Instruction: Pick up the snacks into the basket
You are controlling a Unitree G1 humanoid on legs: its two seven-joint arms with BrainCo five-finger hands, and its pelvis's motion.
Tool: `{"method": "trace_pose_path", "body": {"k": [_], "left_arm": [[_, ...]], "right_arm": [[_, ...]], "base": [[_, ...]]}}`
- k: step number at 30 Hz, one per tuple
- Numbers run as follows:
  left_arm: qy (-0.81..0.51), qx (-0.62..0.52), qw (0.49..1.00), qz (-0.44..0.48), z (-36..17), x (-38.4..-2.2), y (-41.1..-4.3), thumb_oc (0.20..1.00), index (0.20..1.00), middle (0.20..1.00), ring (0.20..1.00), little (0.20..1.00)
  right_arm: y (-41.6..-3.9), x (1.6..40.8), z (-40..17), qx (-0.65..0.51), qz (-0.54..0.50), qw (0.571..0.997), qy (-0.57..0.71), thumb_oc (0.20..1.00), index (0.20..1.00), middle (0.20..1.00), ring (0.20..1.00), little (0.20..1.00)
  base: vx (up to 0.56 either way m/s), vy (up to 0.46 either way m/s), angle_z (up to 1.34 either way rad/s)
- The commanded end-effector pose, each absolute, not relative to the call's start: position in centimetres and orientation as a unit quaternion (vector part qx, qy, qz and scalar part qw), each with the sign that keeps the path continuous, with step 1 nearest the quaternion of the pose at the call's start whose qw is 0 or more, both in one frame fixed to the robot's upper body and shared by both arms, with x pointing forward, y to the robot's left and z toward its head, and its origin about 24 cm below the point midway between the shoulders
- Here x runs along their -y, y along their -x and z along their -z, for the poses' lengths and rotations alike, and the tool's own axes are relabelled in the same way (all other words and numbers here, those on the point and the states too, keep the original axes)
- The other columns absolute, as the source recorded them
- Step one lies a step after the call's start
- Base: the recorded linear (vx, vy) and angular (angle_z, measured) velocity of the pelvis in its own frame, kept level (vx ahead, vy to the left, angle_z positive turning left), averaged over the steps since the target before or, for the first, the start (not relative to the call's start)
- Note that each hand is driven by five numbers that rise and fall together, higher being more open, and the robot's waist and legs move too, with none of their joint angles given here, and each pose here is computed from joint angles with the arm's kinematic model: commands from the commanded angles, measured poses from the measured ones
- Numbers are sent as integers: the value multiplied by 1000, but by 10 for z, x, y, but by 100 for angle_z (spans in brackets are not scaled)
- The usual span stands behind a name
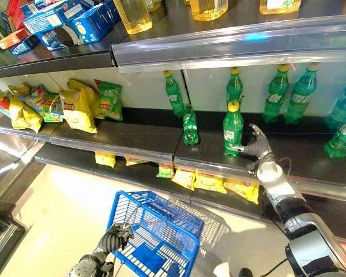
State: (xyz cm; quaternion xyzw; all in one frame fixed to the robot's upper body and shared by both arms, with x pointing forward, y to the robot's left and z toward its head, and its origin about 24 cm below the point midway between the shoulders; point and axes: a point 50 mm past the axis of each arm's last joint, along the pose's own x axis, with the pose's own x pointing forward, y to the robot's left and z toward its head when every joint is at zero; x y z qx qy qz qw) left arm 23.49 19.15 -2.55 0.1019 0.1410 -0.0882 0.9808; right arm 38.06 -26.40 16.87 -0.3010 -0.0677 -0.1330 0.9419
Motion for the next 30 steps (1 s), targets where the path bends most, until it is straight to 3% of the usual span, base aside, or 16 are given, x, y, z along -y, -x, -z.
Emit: {"method": "trace_pose_path", "body": {"k": [1,29,30], "left_arm": [[-108,-29,990,84,-19,-196,-255,200,200,200,200,200],[-112,-13,989,93,-25,-189,-257,200,200,200,200,200],[-111,-13,989,93,-25,-189,-257,200,200,200,200,200]], "right_arm": [[-392,253,-215,135,139,931,308,1000,1000,1000,1000,1000],[-389,295,-230,110,215,929,280,1000,1000,1000,1000,1000],[-388,296,-231,111,217,929,280,903,903,903,903,903]], "base": [[3,-5,7],[6,0,12],[0,17,15]]}}
